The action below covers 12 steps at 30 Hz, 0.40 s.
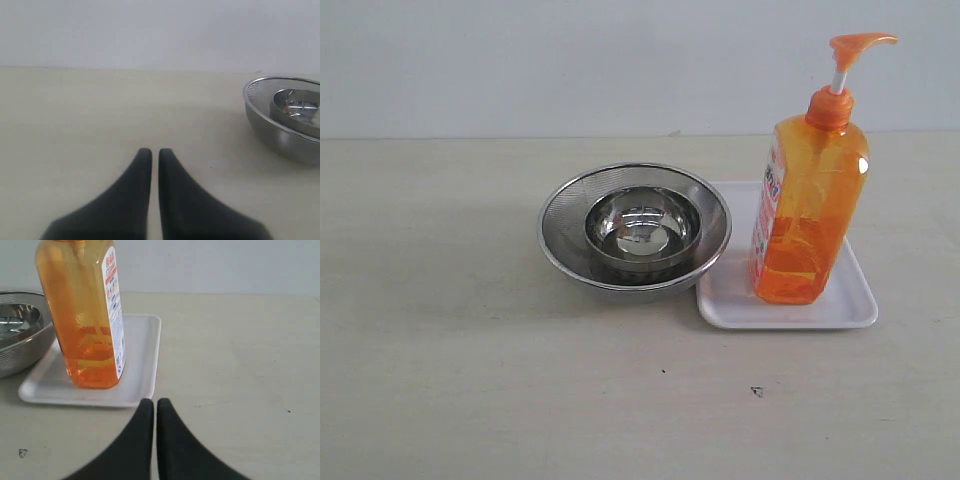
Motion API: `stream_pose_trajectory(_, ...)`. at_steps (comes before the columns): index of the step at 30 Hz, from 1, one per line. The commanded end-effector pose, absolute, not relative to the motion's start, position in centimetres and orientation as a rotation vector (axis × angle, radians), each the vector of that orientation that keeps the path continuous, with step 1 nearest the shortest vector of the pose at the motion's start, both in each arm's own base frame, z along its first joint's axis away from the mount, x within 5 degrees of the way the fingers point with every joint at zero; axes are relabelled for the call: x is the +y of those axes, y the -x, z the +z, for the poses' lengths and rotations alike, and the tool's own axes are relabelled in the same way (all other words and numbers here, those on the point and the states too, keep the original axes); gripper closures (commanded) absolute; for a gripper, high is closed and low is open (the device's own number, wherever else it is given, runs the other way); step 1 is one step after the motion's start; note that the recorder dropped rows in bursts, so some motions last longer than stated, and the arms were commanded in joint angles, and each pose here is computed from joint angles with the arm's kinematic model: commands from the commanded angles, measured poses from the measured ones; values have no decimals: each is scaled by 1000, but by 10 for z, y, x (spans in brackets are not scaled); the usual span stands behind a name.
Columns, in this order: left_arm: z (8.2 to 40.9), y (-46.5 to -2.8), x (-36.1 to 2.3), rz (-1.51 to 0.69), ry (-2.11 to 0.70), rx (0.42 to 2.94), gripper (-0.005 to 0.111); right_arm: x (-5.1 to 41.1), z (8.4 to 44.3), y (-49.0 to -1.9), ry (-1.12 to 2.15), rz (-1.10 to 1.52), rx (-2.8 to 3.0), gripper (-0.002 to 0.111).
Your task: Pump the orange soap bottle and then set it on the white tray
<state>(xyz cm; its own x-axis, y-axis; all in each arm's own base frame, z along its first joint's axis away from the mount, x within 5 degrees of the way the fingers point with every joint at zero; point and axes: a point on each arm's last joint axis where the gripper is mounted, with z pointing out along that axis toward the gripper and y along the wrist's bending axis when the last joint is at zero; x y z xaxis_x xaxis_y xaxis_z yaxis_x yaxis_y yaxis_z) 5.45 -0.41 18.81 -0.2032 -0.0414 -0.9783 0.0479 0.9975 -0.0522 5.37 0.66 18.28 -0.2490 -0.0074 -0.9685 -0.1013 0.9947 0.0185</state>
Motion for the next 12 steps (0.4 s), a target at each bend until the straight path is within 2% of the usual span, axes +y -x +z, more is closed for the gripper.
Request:
stream_pose_trajectory(1,187,-54,-4,-73,-6,1776,102,6,184,-54,79,83,1807,108)
stream_pose_trajectory(12,187,-54,-3,-66,3,1776,102,6,184,-54,79,83,1807,108)
